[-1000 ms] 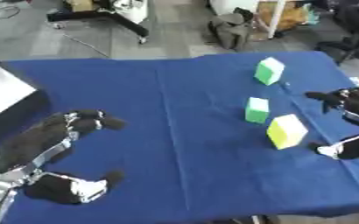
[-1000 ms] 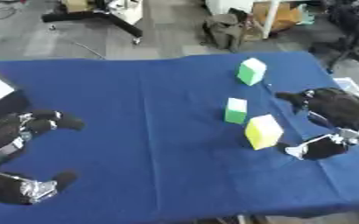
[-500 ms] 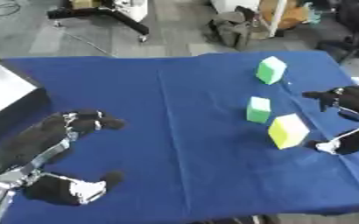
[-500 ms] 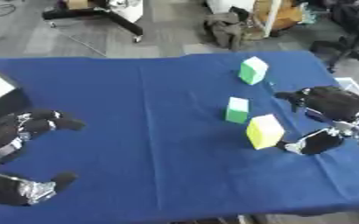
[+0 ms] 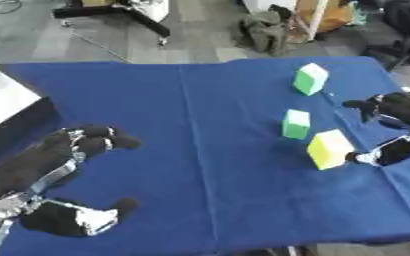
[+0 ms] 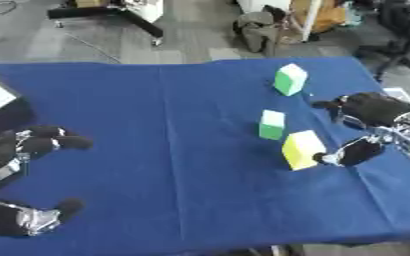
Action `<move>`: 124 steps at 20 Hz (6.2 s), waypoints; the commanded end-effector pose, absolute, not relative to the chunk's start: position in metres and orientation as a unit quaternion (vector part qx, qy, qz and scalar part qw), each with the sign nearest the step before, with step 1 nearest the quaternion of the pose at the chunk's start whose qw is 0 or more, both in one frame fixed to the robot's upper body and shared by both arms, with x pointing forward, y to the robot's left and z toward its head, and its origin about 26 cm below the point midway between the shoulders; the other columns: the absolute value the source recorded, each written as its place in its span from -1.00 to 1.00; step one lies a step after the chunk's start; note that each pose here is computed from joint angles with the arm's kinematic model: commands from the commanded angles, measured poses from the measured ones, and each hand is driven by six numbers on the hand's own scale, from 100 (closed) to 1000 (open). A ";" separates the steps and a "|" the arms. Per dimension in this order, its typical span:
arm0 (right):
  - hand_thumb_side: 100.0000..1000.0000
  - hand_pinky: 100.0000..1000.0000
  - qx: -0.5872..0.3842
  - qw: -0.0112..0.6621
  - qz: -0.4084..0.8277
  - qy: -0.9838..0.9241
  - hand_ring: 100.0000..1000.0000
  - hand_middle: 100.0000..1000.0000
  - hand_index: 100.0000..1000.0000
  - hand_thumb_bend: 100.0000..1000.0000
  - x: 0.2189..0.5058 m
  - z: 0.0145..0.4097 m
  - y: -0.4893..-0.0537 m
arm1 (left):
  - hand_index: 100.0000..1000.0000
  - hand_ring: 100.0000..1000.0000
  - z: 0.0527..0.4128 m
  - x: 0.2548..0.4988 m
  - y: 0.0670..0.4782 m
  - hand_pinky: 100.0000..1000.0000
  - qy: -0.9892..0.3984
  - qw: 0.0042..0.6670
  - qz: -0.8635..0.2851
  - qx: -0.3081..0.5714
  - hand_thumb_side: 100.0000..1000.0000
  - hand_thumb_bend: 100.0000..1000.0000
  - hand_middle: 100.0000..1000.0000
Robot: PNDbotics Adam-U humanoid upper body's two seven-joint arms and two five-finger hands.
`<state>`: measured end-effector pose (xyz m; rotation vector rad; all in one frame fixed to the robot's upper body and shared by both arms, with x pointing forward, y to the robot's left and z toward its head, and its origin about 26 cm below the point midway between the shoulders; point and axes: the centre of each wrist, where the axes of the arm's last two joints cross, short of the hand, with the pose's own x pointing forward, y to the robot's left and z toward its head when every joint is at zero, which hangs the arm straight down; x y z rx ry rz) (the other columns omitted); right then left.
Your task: Pick up the objects with one hand, pass them to the other hand, and then place them into the box on the other side of the table.
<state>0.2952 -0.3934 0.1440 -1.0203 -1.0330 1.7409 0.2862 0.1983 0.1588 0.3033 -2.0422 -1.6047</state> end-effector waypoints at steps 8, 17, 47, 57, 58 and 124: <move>0.25 0.49 -0.408 0.426 0.706 -0.392 0.34 0.10 1.00 -0.21 0.306 0.142 -0.403 | 0.71 0.42 0.169 0.286 0.199 0.67 -0.756 0.240 -0.598 0.117 0.40 -0.44 0.34; 0.27 0.49 -0.400 0.431 0.711 -0.385 0.34 0.10 1.00 -0.26 0.310 0.132 -0.404 | 0.71 0.42 0.171 0.287 0.198 0.67 -0.756 0.234 -0.600 0.117 0.40 -0.44 0.34; 0.25 0.49 -0.403 0.485 0.691 -0.354 0.35 0.08 1.00 -0.38 0.318 0.111 -0.428 | 0.72 0.42 0.177 0.288 0.195 0.66 -0.759 0.220 -0.602 0.117 0.40 -0.44 0.34; -0.02 0.49 -0.404 0.486 0.690 -0.352 0.33 0.05 1.00 -0.47 0.318 0.109 -0.429 | 0.72 0.42 0.177 0.288 0.195 0.67 -0.759 0.220 -0.602 0.116 0.40 -0.44 0.34; -0.05 0.49 -0.404 0.486 0.690 -0.353 0.33 0.05 1.00 -0.48 0.318 0.109 -0.429 | 0.72 0.42 0.177 0.288 0.195 0.67 -0.759 0.220 -0.602 0.116 0.40 -0.44 0.34; -1.00 0.21 -0.146 0.144 0.463 -0.863 0.07 -0.16 0.10 -1.00 0.295 0.189 -0.219 | 0.69 0.41 0.148 0.327 0.140 0.84 -0.761 0.397 -0.478 -0.186 0.84 -0.75 0.26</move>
